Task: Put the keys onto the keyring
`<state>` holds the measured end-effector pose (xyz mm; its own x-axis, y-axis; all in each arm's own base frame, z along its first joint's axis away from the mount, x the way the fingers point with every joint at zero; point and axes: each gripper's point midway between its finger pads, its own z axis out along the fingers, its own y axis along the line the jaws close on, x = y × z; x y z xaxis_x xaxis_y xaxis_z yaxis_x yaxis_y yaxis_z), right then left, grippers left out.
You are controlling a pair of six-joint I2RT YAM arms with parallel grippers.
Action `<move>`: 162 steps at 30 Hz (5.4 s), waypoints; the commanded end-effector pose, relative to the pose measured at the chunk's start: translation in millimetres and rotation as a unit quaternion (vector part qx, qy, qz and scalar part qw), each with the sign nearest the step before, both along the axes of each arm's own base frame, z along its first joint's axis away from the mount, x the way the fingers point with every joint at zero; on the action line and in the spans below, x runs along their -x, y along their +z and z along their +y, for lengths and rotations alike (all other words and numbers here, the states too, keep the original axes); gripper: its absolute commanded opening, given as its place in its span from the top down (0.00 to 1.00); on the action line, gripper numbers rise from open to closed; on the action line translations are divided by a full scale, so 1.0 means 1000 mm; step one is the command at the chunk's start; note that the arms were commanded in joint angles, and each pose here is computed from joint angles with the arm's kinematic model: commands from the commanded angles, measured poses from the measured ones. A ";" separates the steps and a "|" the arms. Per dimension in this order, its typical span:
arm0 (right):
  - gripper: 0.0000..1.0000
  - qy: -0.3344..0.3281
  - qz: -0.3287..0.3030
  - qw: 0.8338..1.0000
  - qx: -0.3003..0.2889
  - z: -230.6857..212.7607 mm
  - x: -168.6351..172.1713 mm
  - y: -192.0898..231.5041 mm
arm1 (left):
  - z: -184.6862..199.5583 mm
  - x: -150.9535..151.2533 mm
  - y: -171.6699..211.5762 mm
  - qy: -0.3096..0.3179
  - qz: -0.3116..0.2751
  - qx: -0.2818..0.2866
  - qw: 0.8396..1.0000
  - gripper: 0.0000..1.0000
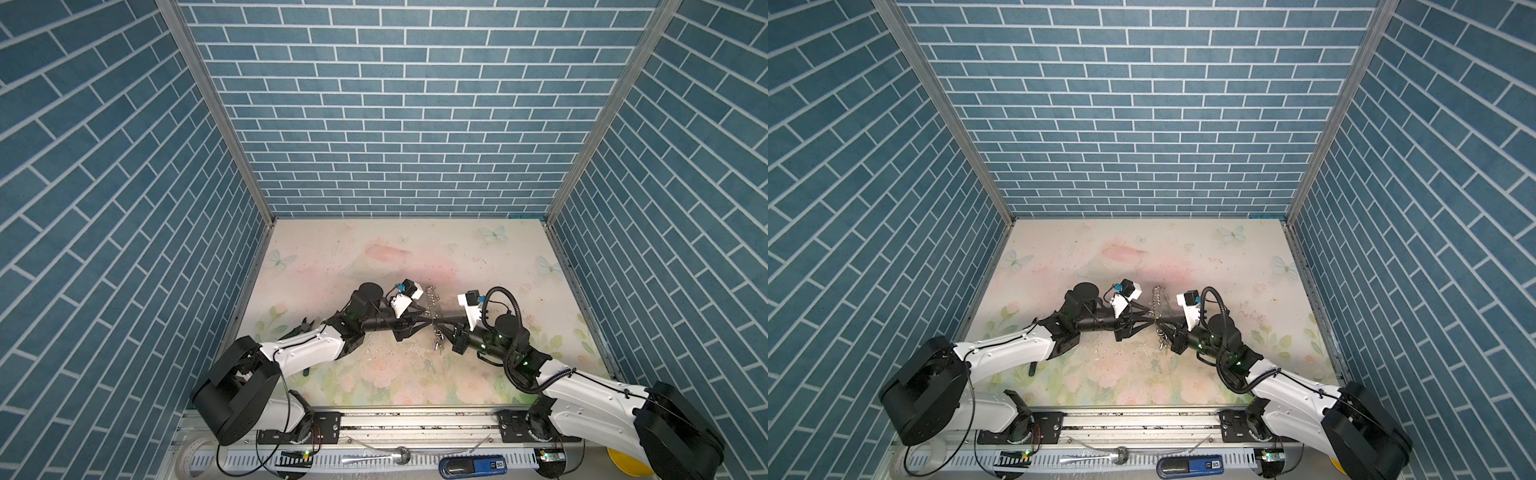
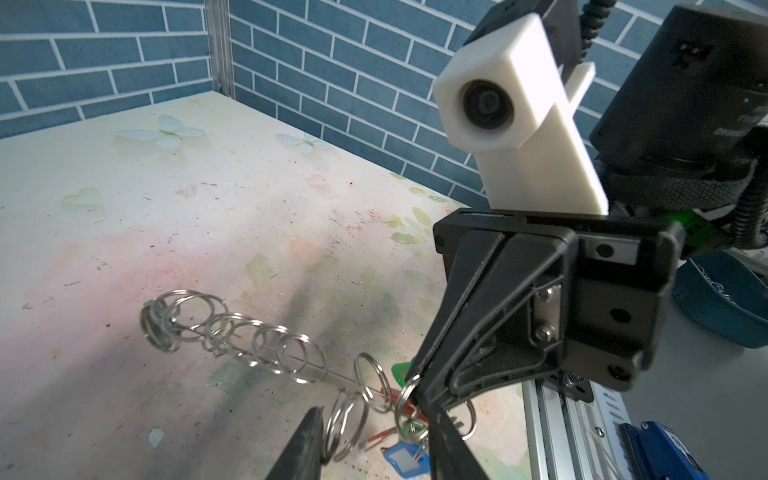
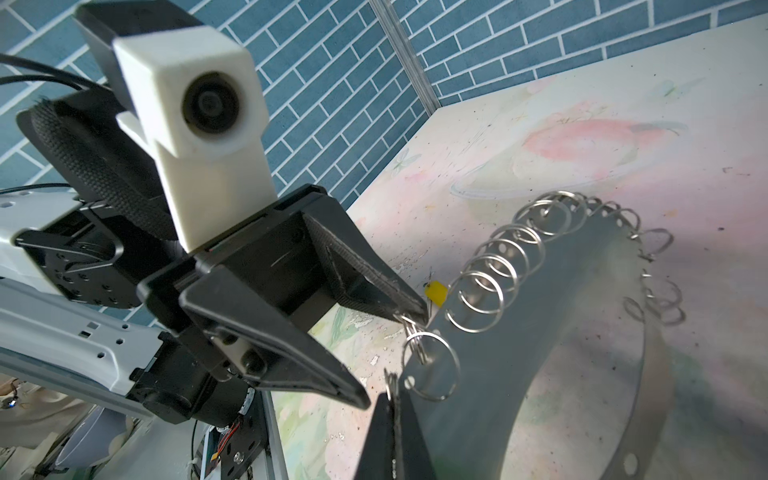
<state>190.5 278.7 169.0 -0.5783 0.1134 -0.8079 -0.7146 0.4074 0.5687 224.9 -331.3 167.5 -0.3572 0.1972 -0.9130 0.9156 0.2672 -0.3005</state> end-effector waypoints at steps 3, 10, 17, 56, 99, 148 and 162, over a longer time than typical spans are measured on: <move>1.00 0.015 -0.037 0.996 -0.075 0.006 0.004 0.034 | -0.010 0.016 0.001 -0.045 0.023 0.029 0.998 0.59; 1.00 0.003 -0.041 0.996 -0.084 0.003 0.001 0.037 | -0.013 0.025 0.001 -0.075 0.037 0.037 0.996 0.69; 1.00 -0.041 -0.040 0.995 -0.079 -0.008 -0.008 0.033 | -0.001 0.020 -0.002 -0.047 0.028 0.030 0.998 0.66; 1.00 0.038 -0.060 0.994 -0.085 0.006 0.017 0.040 | 0.000 0.028 0.023 -0.071 -0.001 0.115 0.991 0.77; 1.00 0.041 -0.089 0.992 0.084 -0.003 0.022 0.003 | 0.030 0.018 -0.011 -0.008 -0.045 -0.074 0.996 0.70; 1.00 -0.034 -0.151 0.975 0.157 0.011 -0.002 -0.031 | 0.001 -0.005 -0.050 0.193 0.297 -0.165 0.920 0.74; 1.00 -0.031 -0.161 0.972 0.166 0.020 0.000 -0.032 | -0.011 -0.002 -0.062 0.177 0.323 -0.153 0.917 0.77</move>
